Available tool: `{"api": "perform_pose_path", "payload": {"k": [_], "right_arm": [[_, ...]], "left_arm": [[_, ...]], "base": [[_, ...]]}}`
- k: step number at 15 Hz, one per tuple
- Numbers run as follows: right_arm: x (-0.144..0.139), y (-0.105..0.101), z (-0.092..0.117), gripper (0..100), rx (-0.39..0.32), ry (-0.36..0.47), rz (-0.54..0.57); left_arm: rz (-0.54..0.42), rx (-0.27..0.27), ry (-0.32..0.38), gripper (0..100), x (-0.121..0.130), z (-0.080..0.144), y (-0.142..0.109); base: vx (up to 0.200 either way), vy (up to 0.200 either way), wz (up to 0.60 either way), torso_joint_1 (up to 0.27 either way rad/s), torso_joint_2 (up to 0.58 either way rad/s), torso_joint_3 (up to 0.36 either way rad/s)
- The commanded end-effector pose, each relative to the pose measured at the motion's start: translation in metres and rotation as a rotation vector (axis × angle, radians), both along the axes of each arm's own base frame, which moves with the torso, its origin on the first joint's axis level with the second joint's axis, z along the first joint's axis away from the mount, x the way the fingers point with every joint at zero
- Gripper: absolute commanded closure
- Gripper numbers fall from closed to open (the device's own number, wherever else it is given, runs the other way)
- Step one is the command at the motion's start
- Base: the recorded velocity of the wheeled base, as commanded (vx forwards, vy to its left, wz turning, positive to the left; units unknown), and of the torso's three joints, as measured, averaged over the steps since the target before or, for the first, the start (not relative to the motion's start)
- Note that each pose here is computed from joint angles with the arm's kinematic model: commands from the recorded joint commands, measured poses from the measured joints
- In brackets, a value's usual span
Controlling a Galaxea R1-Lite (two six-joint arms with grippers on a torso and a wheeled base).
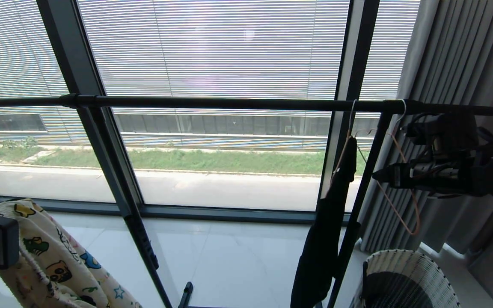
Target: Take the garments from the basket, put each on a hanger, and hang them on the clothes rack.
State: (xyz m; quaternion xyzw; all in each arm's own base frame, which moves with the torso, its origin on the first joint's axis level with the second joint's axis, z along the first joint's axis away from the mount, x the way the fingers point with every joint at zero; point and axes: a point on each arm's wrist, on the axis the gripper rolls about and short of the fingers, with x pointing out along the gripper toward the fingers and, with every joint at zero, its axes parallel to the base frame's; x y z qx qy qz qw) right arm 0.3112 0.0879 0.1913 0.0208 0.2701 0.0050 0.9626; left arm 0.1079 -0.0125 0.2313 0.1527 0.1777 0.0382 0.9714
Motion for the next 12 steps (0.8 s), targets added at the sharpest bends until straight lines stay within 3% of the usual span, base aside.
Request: {"api": "perform_pose_path", "payload": {"k": [1,2,3,12], "right_arm": [[-0.0003,0.0006,0.0003,0,0.001,-0.001,0.002],[-0.0006,0.0006,0.0008,0,0.003,-0.002,0.002],[-0.0005,0.0001,0.0008,100,0.003,-0.002,0.001],[-0.0023,-0.0008,0.0031,100,0.011,-0.015,-0.018]], "left_arm": [[0.000,0.000,0.000,100,-0.0001,0.0000,0.0000],[0.000,0.000,0.000,100,-0.0001,0.0000,0.0000],[0.000,-0.001,0.000,100,-0.0001,0.0000,0.0000],[0.003,-0.002,-0.008,100,-0.0026,0.0003,0.0006]], "base": [[0.000,0.000,0.00,0.000,0.00,0.000],[0.000,0.000,0.00,0.000,0.00,0.000],[0.000,0.000,0.00,0.000,0.00,0.000],[0.000,0.000,0.00,0.000,0.00,0.000]]}}
